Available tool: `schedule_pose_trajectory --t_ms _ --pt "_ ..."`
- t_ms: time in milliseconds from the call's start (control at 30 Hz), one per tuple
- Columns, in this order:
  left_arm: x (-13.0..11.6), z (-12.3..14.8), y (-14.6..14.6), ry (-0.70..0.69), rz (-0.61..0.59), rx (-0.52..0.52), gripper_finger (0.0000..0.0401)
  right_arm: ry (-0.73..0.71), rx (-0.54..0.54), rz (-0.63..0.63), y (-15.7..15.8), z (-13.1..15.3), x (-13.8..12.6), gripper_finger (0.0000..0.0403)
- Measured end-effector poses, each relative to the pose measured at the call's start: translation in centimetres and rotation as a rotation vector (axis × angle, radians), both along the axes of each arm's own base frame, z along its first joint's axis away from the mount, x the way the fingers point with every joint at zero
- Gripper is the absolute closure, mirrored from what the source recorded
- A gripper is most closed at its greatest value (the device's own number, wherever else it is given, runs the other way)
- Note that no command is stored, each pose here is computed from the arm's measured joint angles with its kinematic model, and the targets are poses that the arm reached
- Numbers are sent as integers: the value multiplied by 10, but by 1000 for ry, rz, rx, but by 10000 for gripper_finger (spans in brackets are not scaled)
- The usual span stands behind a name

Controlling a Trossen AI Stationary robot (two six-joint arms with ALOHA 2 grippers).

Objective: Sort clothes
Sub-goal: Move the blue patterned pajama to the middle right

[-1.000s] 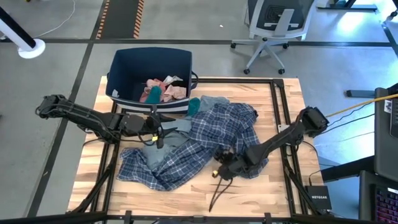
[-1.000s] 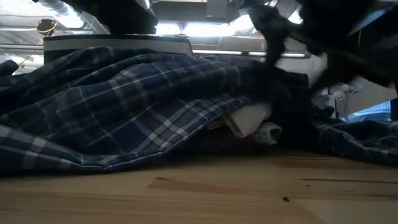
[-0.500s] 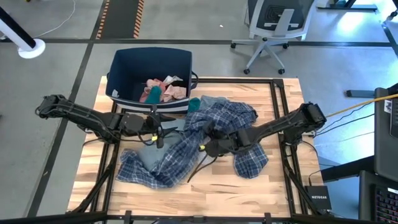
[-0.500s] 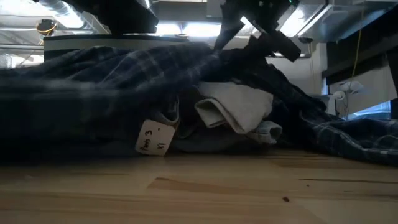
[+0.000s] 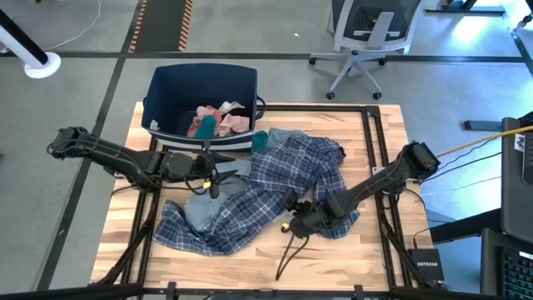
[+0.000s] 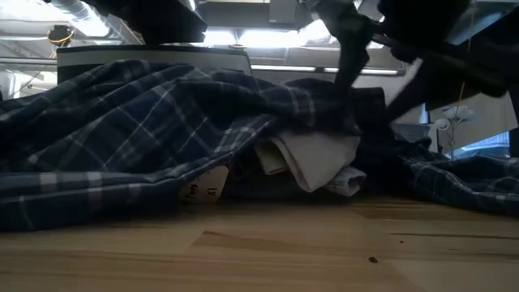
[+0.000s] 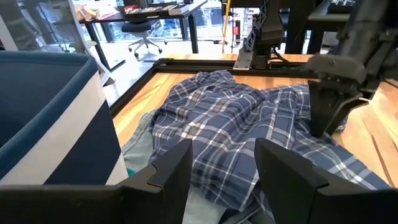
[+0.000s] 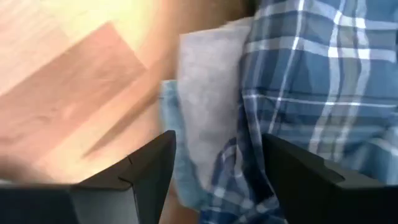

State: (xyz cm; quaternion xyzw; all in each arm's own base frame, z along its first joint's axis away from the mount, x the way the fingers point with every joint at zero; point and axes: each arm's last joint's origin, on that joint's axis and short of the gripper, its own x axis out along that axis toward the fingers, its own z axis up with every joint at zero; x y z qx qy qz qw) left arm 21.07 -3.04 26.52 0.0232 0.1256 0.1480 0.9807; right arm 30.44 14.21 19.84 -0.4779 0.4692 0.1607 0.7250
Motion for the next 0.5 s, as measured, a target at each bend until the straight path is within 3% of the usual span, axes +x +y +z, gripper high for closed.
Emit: schedule_pose_trajectory --t_ms 333,500 --pt "0 0 0 2 -2 8 232 77 35 -55 0 -14 -15 148" --pt "0 0 0 2 -2 8 232 77 40 -61 9 8 -23 148"
